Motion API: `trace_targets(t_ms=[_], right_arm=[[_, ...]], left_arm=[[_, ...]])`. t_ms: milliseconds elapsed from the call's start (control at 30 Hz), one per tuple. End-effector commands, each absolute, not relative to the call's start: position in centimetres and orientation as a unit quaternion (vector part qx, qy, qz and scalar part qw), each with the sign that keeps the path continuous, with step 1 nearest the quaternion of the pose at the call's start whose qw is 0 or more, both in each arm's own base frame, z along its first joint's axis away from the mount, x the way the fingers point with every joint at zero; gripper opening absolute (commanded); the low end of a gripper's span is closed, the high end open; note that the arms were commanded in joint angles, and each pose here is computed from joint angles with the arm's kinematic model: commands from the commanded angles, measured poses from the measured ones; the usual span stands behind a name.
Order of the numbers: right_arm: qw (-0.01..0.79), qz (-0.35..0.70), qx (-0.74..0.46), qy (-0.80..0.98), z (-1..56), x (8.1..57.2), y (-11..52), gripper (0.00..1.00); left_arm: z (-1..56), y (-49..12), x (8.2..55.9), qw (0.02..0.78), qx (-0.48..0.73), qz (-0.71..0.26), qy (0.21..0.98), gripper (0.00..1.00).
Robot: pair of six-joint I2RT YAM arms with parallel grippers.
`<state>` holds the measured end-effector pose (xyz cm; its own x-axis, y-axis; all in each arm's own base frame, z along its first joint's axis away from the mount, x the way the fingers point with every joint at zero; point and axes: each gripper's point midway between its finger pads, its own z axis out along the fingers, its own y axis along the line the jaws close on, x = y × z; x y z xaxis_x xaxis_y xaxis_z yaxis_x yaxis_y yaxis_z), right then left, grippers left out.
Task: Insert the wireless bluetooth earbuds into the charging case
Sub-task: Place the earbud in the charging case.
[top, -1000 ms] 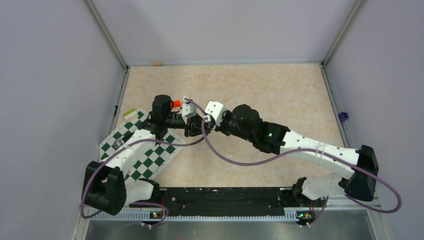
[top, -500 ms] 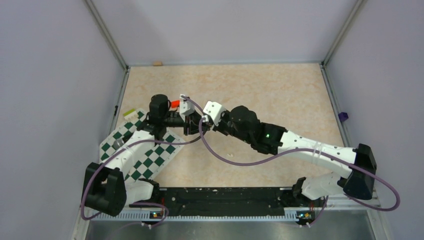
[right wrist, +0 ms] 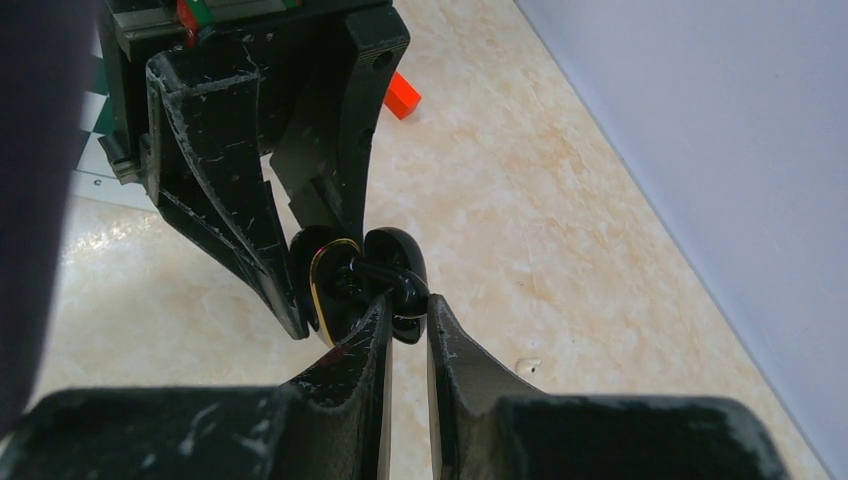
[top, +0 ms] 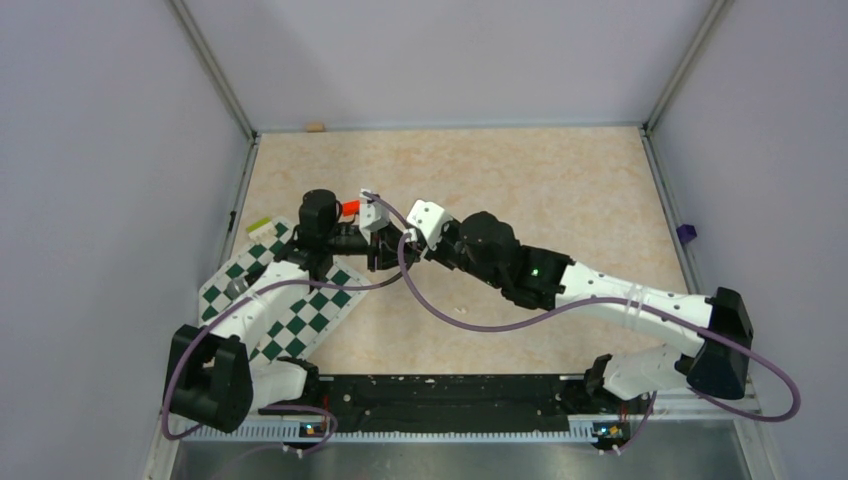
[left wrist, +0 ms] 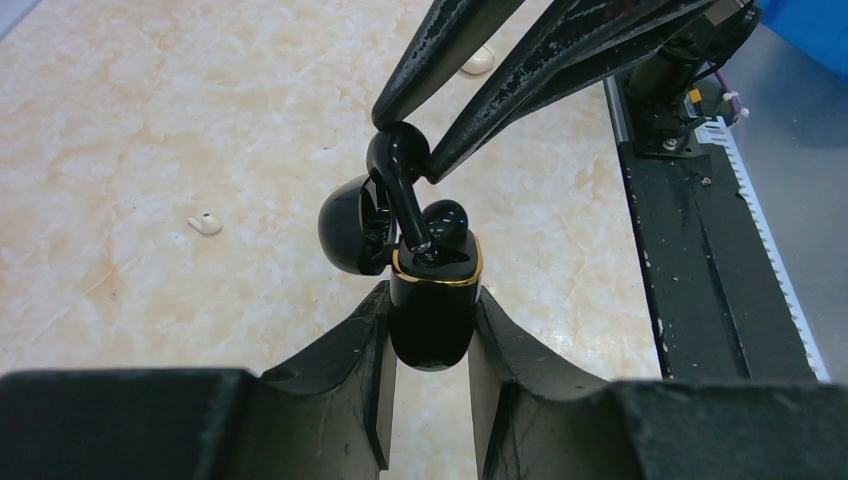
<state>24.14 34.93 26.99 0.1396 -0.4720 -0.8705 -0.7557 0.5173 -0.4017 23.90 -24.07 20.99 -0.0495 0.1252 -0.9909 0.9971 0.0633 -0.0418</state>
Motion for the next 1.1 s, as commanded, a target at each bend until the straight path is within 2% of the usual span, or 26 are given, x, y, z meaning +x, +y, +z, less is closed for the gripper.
trace_targets(t_ms=[0,867,1067], right_arm=[[0.596,0.135,-0.472,0.635,28.0,23.8,36.1,0.0],[0.588,0.129,-0.489,0.631,26.1,22.3,38.4,0.0],[0.597,0.128,-0.48,0.63,27.1,22.5,38.1,0.12]], left_arm=[[22.5,-24.2,23.8,0.491,0.515,-0.46,0.531,0.0],[22.3,-24.2,24.4,0.497,0.495,-0.458,0.546,0.0],[22.0,-24.1,24.3,0.497,0.5,-0.455,0.544,0.0]])
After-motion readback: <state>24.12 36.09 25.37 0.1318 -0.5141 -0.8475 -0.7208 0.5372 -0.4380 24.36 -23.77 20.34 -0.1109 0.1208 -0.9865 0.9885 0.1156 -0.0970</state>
